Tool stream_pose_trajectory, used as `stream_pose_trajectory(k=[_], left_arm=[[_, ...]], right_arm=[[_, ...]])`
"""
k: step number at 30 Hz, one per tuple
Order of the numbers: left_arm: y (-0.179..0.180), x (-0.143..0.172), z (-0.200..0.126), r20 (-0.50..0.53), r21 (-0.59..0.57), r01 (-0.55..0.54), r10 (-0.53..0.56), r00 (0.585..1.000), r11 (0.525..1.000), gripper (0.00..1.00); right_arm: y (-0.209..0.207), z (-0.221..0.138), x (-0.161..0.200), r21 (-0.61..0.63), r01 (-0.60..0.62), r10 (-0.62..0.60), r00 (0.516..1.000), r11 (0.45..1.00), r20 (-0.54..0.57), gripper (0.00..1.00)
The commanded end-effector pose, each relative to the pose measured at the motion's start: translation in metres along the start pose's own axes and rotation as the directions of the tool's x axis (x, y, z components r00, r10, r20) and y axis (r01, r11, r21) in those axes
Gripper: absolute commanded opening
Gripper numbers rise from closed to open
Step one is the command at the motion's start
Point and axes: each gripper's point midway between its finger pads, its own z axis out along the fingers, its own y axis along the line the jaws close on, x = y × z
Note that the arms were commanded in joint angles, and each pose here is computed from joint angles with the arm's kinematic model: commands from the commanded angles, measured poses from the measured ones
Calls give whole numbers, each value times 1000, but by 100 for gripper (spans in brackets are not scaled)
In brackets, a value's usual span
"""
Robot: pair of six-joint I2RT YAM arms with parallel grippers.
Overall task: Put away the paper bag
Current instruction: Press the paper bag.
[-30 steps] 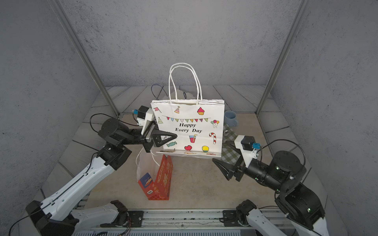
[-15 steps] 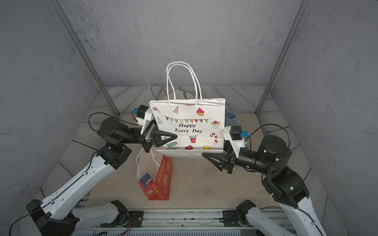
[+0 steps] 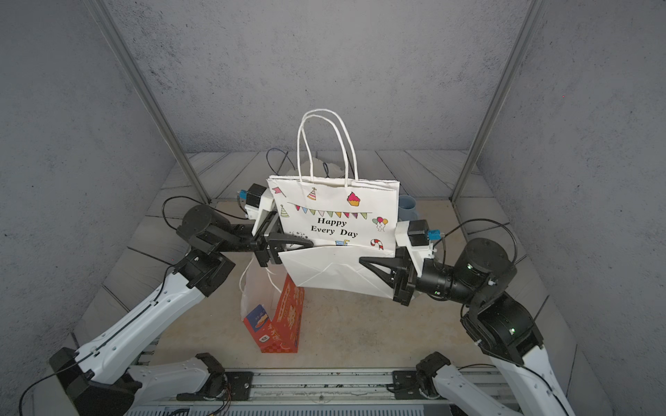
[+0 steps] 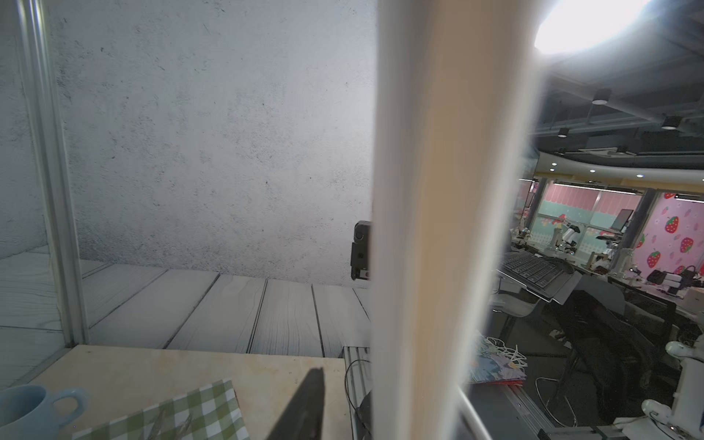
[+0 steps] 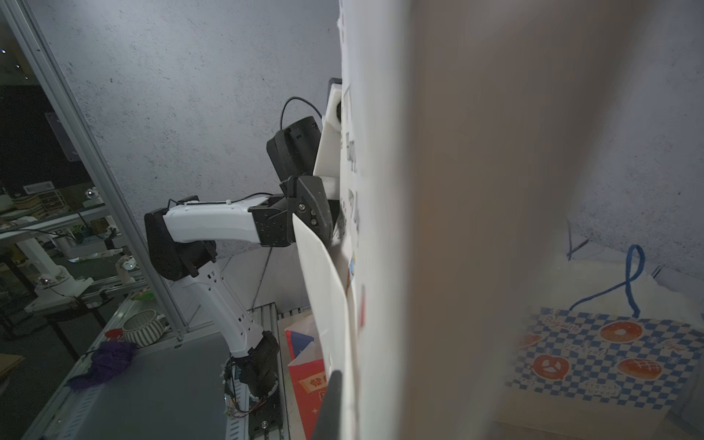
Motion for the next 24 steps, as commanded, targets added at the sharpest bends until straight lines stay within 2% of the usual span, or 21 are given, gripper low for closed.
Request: stream_pose_trajectory(k=[1, 2, 3, 7, 13, 21, 24], left_arm=[[1, -11, -5, 26, -72, -47, 49, 998, 996, 78], [4, -13, -9, 37, -100, -60, 64, 997, 993, 93], [6, -14, -13, 44, -123, -72, 78, 996, 990, 98], [14, -21, -29, 51, -199, -99, 111, 993, 975, 99], [17, -24, -43, 43, -307, -157, 178, 983, 939, 99], [-1, -21, -42, 60, -224, -151, 168, 984, 963, 99], [-4, -16, -36, 46, -161, -114, 123, 991, 980, 99]], right_arm=[[2, -2, -8, 5, 30, -30, 999, 1000, 39, 0], [2, -3, -10, 9, 38, -38, 998, 999, 46, 0], [1, -4, -10, 17, 43, -44, 998, 999, 49, 0], [0, -10, -11, 57, 60, -63, 997, 997, 54, 0], [-8, -29, -9, 189, 109, -117, 993, 976, 33, 0], [-13, -46, -18, 295, 173, -185, 983, 940, 11, 0], [-11, -43, -22, 274, 167, -183, 983, 947, 31, 0]])
